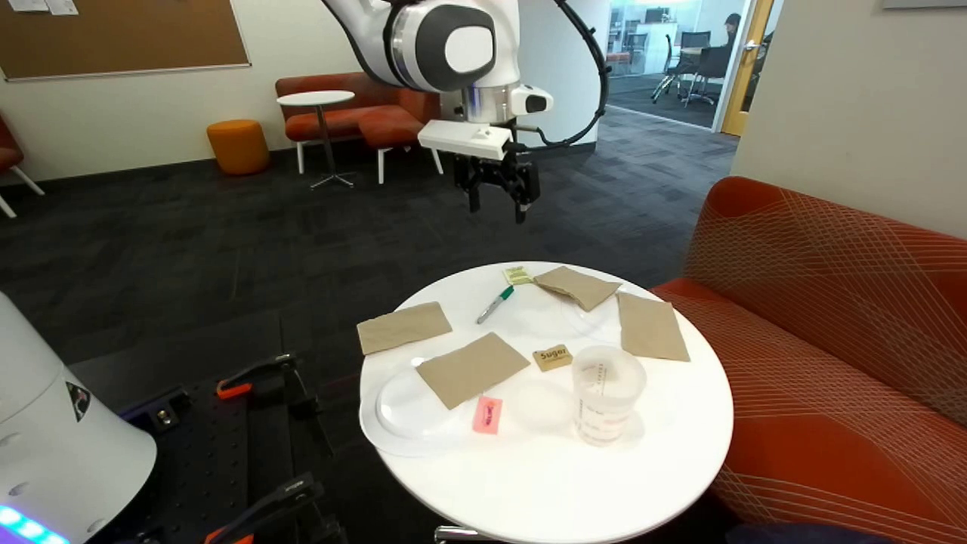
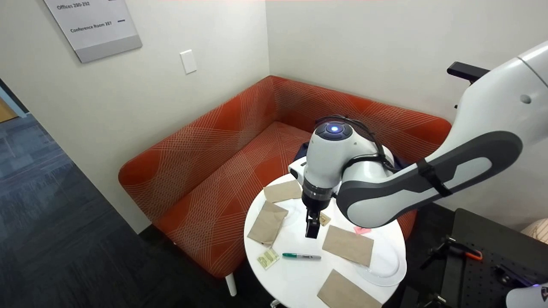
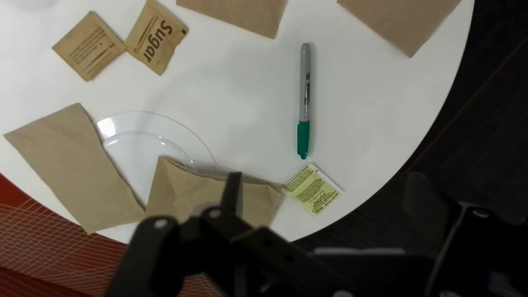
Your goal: Move the pen to the left
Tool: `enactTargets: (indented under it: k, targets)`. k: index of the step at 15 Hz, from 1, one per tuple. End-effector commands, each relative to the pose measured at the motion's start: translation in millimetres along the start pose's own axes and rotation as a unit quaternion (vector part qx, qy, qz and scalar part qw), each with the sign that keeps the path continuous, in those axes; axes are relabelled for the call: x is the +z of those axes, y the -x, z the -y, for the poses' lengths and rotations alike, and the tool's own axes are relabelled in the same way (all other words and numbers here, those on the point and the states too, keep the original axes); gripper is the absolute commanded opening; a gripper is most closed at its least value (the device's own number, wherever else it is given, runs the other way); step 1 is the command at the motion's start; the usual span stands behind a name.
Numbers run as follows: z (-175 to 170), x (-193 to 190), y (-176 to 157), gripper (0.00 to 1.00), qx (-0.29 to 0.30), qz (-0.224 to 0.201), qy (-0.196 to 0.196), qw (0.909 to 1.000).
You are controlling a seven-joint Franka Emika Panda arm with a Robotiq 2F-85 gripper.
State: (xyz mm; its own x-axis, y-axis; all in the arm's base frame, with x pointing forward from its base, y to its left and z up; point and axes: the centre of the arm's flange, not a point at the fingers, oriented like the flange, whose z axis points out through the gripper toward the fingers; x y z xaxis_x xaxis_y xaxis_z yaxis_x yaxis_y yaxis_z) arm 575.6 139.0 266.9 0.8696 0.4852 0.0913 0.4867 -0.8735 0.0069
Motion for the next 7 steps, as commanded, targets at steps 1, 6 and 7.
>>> enactTargets:
  k: [1,6,7]
  targets:
    - [0.3,0.5,0.0,1.0,0.0,0.0,0.0,1.0]
    - [1.1,3.9,0.4,1.0,-0.001,0.003,-0.002,1.0]
    - [1.1,4.0,0.4,1.0,-0.001,0.003,-0.002,1.0]
